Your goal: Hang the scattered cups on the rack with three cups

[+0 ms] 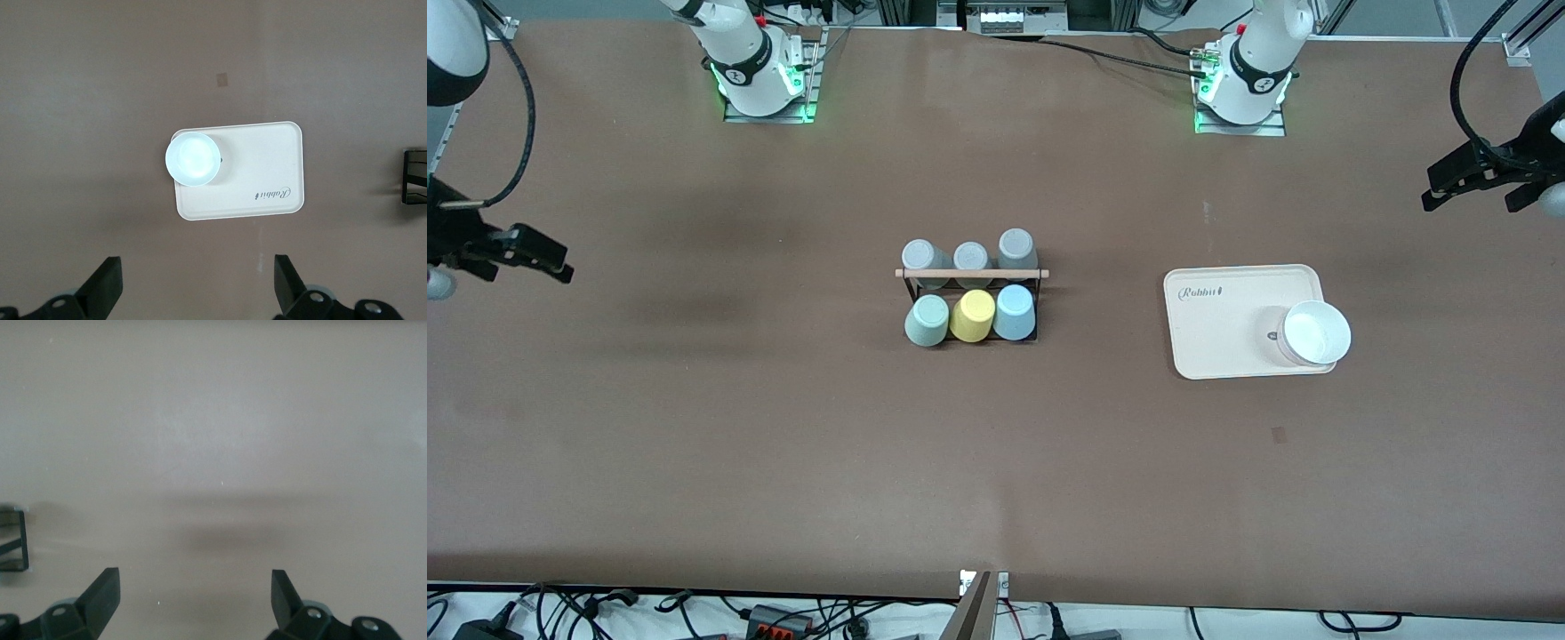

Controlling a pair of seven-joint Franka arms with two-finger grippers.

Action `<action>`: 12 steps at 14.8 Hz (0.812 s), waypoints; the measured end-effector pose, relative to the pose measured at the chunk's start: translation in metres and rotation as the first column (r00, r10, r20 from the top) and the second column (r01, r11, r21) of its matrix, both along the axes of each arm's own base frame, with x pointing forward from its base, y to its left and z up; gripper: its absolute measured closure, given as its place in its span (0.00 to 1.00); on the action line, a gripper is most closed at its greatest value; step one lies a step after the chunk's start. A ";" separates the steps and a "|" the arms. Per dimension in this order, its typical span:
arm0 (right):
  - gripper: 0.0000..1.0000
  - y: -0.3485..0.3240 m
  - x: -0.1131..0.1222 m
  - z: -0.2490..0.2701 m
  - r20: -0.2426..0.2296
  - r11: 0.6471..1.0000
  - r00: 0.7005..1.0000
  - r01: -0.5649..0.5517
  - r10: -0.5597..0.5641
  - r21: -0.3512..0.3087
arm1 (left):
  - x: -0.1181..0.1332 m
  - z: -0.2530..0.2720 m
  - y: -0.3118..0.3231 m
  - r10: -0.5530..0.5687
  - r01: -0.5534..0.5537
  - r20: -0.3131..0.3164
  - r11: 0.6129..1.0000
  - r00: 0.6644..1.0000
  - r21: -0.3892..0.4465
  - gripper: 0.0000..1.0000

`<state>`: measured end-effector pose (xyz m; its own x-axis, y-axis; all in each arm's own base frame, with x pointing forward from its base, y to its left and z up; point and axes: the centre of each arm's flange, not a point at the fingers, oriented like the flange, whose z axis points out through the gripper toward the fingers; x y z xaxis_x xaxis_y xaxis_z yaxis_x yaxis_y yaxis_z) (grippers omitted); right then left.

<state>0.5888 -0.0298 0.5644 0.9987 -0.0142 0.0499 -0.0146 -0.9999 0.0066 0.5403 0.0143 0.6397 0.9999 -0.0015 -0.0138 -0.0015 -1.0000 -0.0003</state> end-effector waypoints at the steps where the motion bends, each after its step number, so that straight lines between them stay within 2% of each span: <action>1: 0.00 0.001 -0.006 -0.001 -0.005 1.000 1.000 -0.001 0.001 0.001 | 0.000 0.000 0.000 0.000 0.000 0.000 1.000 1.000 0.000 0.00; 7: 0.00 0.001 -0.023 0.010 -0.039 1.000 0.999 0.000 0.000 0.004 | 0.000 0.000 0.000 0.000 0.000 0.000 1.000 1.000 0.000 0.00; 12: 0.00 0.002 -0.026 0.012 -0.047 1.000 0.999 -0.003 0.003 0.004 | 0.000 -0.001 0.000 0.000 0.000 -0.001 1.000 1.000 0.000 0.00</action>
<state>0.5628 -0.0273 0.5761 0.9999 -0.0113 0.0030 -0.0113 -0.9999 0.0030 0.5403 0.0143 0.6391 0.9999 -0.0017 -0.0151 -0.0017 -1.0000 -0.0002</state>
